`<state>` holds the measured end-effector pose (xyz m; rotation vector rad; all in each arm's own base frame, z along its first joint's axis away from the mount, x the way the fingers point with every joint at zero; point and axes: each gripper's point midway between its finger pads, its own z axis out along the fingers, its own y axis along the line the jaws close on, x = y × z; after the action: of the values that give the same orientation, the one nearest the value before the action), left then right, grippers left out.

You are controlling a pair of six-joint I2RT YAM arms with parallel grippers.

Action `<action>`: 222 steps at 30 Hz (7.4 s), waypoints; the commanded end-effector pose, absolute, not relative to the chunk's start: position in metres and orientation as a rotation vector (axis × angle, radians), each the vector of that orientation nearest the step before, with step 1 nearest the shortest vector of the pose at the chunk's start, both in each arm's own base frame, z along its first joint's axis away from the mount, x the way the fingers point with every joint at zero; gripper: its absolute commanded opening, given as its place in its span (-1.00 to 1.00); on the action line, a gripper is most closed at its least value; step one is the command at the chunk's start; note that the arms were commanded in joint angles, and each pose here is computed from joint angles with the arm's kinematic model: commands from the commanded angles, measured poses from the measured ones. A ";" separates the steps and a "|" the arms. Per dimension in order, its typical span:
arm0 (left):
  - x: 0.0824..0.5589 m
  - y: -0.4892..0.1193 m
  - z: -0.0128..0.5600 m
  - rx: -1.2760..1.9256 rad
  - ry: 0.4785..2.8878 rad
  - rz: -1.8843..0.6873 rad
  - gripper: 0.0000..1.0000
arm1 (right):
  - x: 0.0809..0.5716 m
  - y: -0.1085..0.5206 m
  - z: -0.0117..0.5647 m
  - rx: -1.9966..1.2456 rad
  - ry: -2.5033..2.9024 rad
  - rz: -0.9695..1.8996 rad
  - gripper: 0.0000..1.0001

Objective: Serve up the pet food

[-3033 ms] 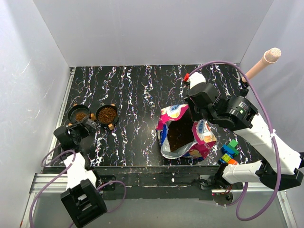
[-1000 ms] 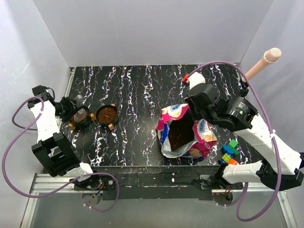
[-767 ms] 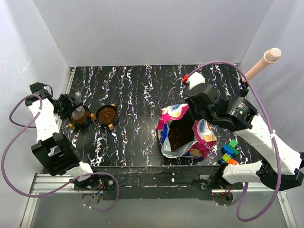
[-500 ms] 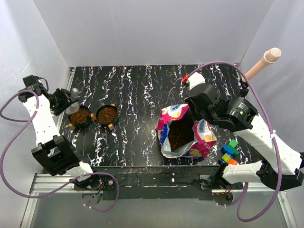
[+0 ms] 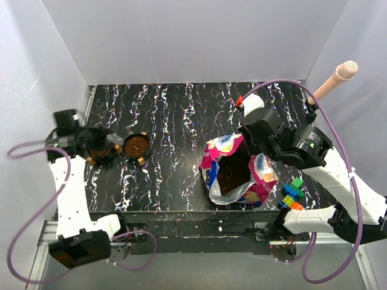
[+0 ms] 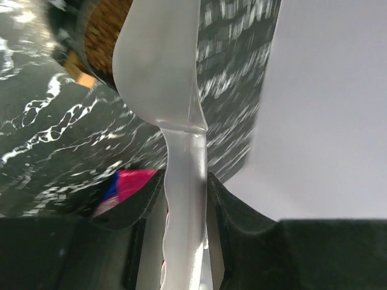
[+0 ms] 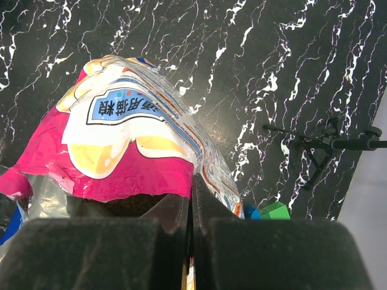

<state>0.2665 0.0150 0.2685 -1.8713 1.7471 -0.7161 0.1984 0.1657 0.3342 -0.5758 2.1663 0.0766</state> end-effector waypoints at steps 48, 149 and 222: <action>0.228 -0.180 0.135 -0.286 2.849 -0.890 0.78 | 0.290 0.220 0.422 -0.341 2.123 0.396 -0.97; 0.332 -0.262 0.320 -0.973 2.402 -0.749 -0.77 | 0.192 0.174 0.312 -1.002 1.602 0.379 -0.80; 0.364 -0.221 0.318 -1.620 2.145 -1.054 -1.00 | 0.194 0.213 0.331 -1.134 1.713 0.416 0.66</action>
<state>0.3453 -0.2483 0.2938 -1.5715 2.3444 -1.0394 0.1753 0.1865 0.3122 -1.1348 1.7393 0.4480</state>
